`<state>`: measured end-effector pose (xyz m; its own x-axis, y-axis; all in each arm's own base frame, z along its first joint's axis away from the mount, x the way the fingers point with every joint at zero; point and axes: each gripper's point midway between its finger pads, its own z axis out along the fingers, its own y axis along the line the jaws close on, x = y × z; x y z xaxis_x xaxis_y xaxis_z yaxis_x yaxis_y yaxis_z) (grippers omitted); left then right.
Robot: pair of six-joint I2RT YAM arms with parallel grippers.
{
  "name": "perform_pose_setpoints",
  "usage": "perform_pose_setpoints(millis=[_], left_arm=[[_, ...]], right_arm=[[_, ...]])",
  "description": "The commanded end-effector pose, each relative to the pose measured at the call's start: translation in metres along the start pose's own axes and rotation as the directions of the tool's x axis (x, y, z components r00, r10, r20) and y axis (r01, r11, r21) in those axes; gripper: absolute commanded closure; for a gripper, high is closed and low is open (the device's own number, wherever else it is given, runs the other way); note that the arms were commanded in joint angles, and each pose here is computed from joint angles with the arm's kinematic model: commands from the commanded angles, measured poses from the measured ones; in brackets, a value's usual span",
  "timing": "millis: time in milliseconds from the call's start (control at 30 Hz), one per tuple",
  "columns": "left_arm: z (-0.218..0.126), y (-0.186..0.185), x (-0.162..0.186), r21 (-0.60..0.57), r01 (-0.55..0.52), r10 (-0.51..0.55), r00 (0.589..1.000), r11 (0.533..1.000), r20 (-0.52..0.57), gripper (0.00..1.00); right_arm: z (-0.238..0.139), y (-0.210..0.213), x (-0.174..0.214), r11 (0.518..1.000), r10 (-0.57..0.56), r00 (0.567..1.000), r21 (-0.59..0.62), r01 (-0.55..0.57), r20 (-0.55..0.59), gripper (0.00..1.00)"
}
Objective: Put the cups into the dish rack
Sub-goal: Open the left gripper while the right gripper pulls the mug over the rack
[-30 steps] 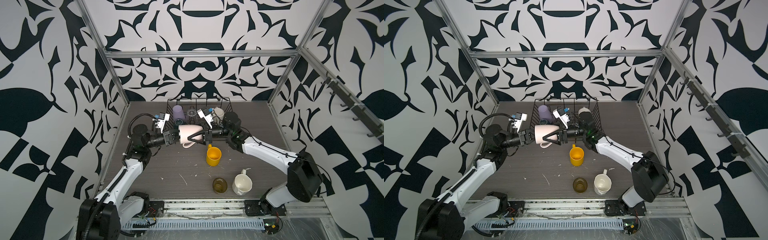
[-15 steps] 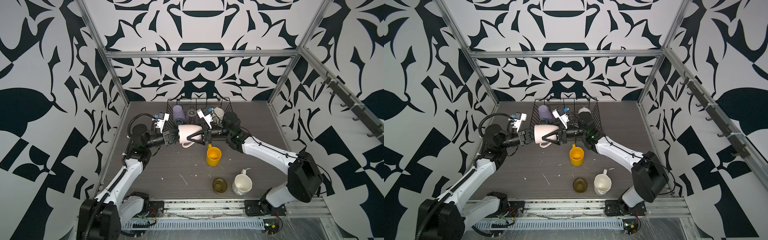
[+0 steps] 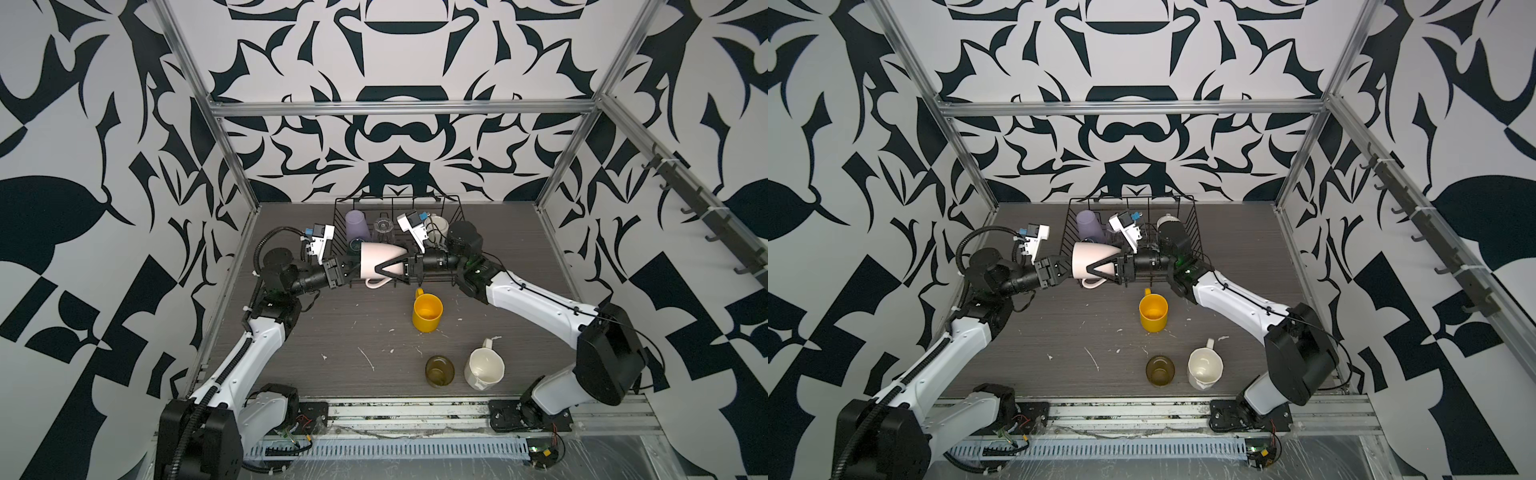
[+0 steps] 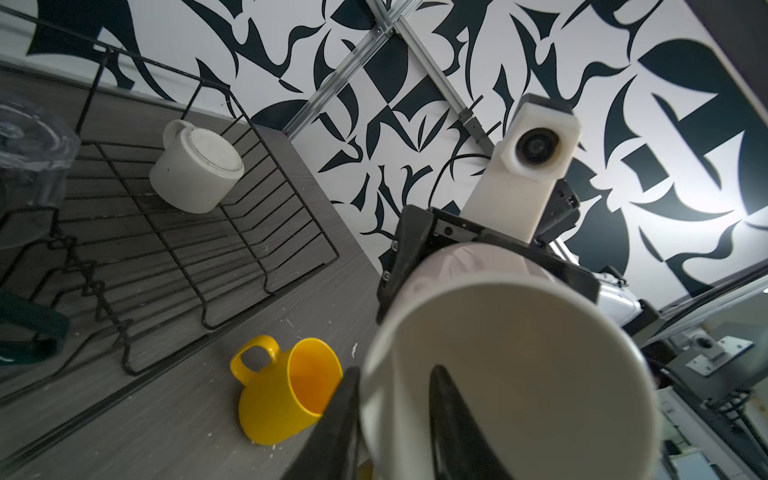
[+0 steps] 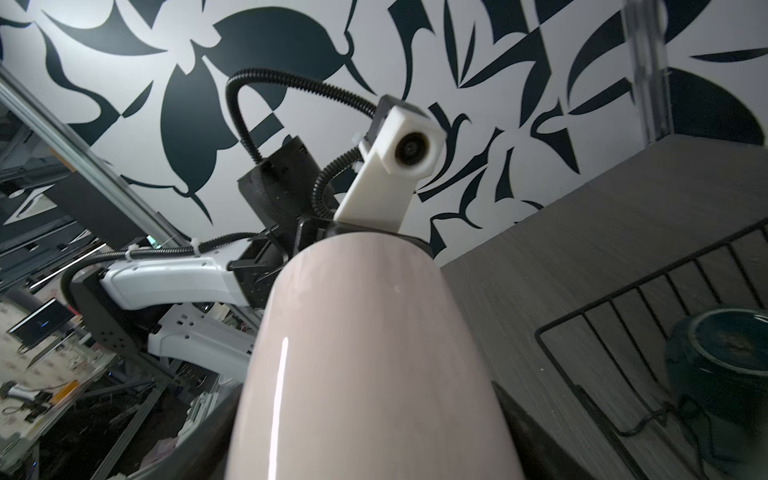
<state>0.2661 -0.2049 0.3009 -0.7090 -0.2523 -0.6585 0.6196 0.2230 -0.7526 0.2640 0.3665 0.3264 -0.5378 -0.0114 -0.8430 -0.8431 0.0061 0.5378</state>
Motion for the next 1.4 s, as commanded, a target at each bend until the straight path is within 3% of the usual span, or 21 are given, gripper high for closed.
perform_pose_setpoints(millis=[0,300,467,567,667,800,1033,1133,1367], left_arm=[[-0.003,-0.015,-0.008,0.023,-0.049,0.049,0.999,0.999,0.015,0.59],[-0.008,-0.009,-0.008,-0.026,-0.059,0.06,0.998,0.998,0.033,0.28],[-0.02,0.005,-0.013,-0.174,-0.1,0.115,0.99,0.98,0.079,0.07],[-0.031,0.013,-0.02,-0.277,-0.116,0.152,0.982,0.954,0.112,0.0],[-0.049,0.028,-0.032,-0.432,-0.095,0.182,0.969,0.897,0.164,0.0],[-0.086,0.052,-0.043,-0.651,-0.02,0.236,0.94,0.759,0.246,0.0],[-0.138,0.059,-0.047,-0.808,0.087,0.326,0.886,0.582,0.33,0.01],[-0.149,0.059,-0.044,-0.83,0.107,0.341,0.877,0.548,0.338,0.01],[-0.154,0.063,-0.04,-0.835,0.125,0.341,0.873,0.535,0.349,0.01]], right_arm=[[-0.014,0.031,-0.054,0.989,-0.151,0.98,0.015,0.15,0.129,1.0],[-0.03,0.029,-0.058,0.983,-0.171,0.979,0.09,0.162,0.112,1.0],[-0.048,0.024,-0.059,0.962,-0.202,0.978,0.196,0.189,0.049,1.0],[-0.058,0.018,-0.059,0.937,-0.21,0.977,0.28,0.208,-0.022,1.0],[-0.066,0.007,-0.059,0.912,-0.208,0.974,0.342,0.226,-0.089,1.0],[-0.08,-0.02,-0.068,0.879,-0.175,0.972,0.421,0.226,-0.156,1.0],[-0.086,-0.065,-0.07,0.803,-0.122,0.942,0.526,0.279,-0.313,1.0],[-0.088,-0.087,-0.067,0.77,-0.071,0.924,0.568,0.291,-0.376,1.0],[-0.083,-0.124,-0.051,0.686,0.005,0.845,0.616,0.386,-0.535,1.0]])
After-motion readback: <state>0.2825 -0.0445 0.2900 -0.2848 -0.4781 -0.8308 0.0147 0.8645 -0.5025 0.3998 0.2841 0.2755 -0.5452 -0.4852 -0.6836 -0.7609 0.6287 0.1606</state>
